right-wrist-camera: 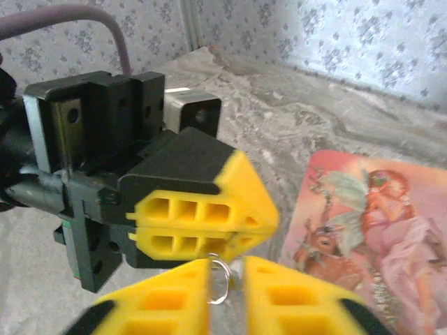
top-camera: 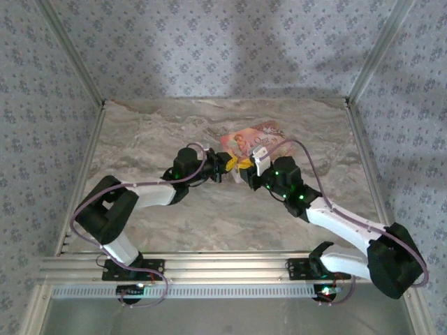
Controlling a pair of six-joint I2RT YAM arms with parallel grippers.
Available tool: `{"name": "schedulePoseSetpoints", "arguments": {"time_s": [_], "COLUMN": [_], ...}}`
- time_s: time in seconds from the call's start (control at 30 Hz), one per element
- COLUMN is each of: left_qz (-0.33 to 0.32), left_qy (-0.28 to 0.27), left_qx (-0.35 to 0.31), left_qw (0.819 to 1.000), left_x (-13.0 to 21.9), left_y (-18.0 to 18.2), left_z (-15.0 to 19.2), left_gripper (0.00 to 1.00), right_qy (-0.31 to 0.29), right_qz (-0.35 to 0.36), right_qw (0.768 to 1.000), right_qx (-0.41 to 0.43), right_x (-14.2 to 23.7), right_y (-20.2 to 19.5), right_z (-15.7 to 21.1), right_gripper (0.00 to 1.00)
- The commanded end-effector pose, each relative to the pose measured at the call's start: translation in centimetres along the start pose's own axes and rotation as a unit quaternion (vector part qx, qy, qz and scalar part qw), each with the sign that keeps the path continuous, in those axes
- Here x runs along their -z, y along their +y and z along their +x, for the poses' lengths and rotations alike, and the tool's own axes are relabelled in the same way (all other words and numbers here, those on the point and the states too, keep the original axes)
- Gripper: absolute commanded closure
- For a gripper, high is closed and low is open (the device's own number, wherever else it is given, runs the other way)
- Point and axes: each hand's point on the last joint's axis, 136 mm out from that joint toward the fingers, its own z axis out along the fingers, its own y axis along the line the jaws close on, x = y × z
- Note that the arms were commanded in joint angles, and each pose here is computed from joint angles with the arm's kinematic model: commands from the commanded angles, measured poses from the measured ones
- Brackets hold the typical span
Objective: Unlock the padlock with the key
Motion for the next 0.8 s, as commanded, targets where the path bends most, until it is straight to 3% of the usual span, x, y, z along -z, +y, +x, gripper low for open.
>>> {"name": "schedulePoseSetpoints", "arguments": {"time_s": [0.0, 0.2, 0.37, 0.5, 0.77], "left_qz": [0.031, 0.058, 0.085, 0.115, 0.135], "left_qy": [-0.042, -0.069, -0.084, -0.091, -0.079], "left_qx": [-0.127, -0.245, -0.333, -0.367, -0.369], "left_qw": [0.991, 0.965, 0.935, 0.919, 0.916], "left_x": [0.7, 1.5, 2.5, 3.2, 3.1], "left_y": [-3.6, -7.6, -9.9, -11.3, -12.0], "left_z": [-0.4, 0.2, 2.0, 3.2, 4.5], "left_gripper": [1.0, 1.0, 1.0, 1.0, 1.0], "right_qy": [-0.043, -0.076, -0.137, -0.167, -0.176], "right_qz": [-0.016, -0.045, -0.104, -0.137, -0.164], "right_qw": [0.997, 0.99, 0.968, 0.954, 0.932], "right_qx": [-0.058, -0.114, -0.181, -0.209, -0.272], "right_x": [1.3, 2.2, 3.2, 3.7, 2.5], "right_y": [-0.2, -0.1, 0.7, 1.3, 1.2], "right_z": [-2.0, -3.7, -6.2, -8.2, -9.0], "right_gripper": [0.7, 0.61, 0.41, 0.31, 0.31]}}
